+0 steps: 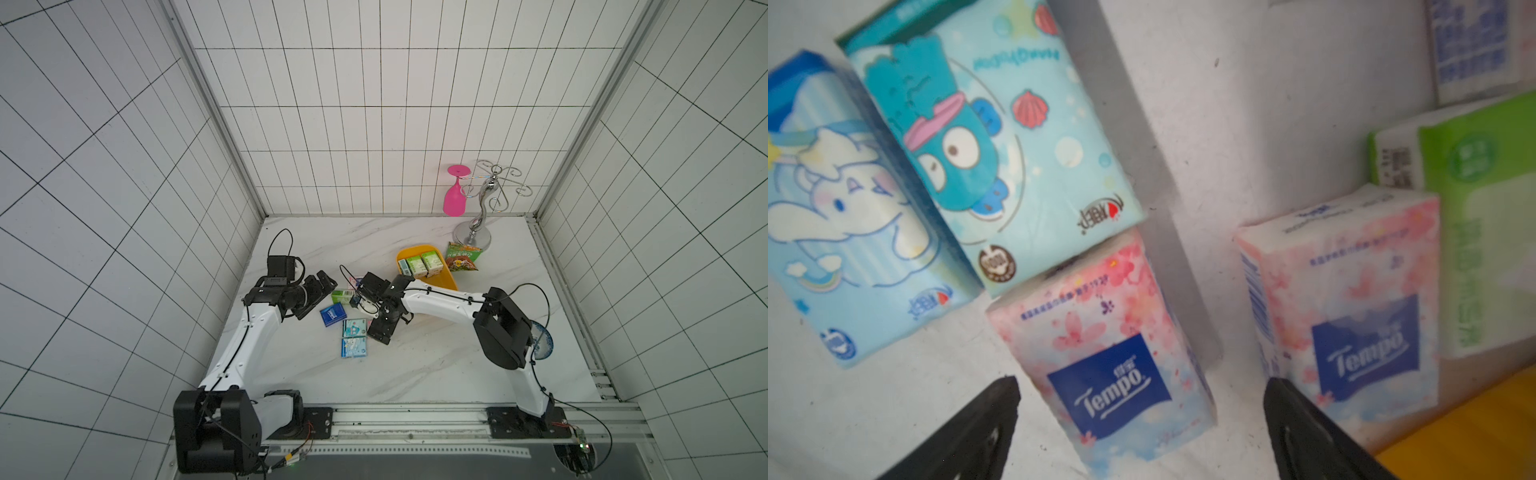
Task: Put the pocket tissues into the storage box
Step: Pick up the pocket tissues from the center of the board.
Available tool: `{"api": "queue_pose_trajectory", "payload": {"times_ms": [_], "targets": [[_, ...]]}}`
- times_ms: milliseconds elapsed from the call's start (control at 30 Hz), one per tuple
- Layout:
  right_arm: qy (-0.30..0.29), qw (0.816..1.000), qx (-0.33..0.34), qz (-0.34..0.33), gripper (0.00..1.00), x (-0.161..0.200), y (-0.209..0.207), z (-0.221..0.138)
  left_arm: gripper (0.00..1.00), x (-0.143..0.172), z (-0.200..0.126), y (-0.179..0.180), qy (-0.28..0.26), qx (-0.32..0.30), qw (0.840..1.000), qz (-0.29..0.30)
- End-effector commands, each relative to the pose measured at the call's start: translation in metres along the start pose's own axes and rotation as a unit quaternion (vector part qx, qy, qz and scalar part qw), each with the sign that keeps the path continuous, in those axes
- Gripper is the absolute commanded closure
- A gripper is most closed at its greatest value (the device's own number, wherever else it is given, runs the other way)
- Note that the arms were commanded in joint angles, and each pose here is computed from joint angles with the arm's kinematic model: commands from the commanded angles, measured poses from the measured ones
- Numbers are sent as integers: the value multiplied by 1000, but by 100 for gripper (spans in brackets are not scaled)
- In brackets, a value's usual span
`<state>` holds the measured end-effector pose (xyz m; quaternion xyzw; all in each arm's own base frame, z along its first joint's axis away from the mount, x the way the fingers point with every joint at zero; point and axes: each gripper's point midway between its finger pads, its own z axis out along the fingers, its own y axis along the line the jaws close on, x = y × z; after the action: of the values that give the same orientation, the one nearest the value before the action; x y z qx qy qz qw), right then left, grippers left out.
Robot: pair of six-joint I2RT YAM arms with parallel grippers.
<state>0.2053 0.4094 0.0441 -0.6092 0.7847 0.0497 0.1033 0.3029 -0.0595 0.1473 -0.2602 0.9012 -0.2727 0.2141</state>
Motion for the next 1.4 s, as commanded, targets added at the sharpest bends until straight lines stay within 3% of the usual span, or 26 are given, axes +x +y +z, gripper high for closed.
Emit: {"api": "queue_pose_trajectory", "payload": {"times_ms": [0,333,667,833,1033,1367], "targets": [[0,1000,5,-13,5,-3,3,-6,3,0,-2,1,-5,3,1000,9],[13,1000,-13,-22,15,-4,9,16,2,1,-2,2,-4,4,1000,7],[10,1000,-25,-15,58,-4,13,10,2,0,-3,-1,-4,8,1000,7],[-5,999,-32,12,58,-5,15,-11,2,0,-2,-1,-2,8,1000,7],[-23,994,-33,104,59,3,4,-46,2,-3,0,-3,0,11,1000,9],[-57,948,-50,310,60,41,-50,-101,3,-3,7,-15,16,22,999,18]]}}
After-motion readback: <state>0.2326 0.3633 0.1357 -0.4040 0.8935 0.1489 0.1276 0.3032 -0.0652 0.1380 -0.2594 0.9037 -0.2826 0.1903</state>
